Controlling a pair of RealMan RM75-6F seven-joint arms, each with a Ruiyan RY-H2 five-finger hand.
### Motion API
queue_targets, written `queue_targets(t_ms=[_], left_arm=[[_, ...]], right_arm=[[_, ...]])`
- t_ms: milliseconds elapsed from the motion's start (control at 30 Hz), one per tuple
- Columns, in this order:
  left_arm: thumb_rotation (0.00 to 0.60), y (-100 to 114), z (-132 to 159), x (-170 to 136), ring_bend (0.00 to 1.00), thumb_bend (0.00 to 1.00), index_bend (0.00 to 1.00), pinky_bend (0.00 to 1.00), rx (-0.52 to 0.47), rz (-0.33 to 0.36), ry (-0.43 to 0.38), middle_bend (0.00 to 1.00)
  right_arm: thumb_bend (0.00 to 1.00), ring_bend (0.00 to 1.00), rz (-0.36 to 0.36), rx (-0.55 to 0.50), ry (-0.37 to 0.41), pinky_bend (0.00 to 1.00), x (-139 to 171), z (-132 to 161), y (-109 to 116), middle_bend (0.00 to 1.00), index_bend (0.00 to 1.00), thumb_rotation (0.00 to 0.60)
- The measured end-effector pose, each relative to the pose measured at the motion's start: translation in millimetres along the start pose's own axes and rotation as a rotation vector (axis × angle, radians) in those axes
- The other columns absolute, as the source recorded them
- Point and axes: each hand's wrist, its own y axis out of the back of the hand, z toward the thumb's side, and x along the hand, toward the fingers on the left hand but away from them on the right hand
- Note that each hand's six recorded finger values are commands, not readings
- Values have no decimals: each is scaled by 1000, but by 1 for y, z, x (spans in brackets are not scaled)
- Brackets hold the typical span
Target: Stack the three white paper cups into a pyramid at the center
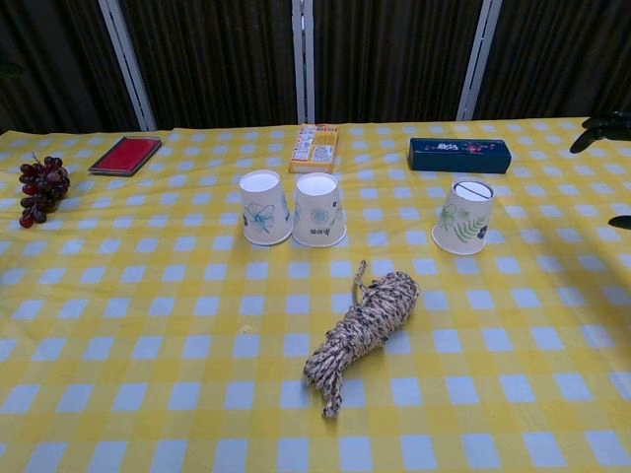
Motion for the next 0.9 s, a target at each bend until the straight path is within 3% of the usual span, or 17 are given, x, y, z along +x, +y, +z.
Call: queue_targets(t_ms=[233,500,900], left_arm=[[600,0,-2,1,0,262,0,0,-12,-7,2,0],[600,-2,-3,4,0,262,0,0,-18,-19,2,0],[600,-1,-8,7,0,262,0,0,-39,-20,12,0]], right_arm=[[179,0,48,-16,4,0,-19,17,-11,0,245,600],[176,0,64,-20,30,0,-34,36,-11,0,196,600],[231,0,122,-28,59,0,-64,70,-13,0,221,600]])
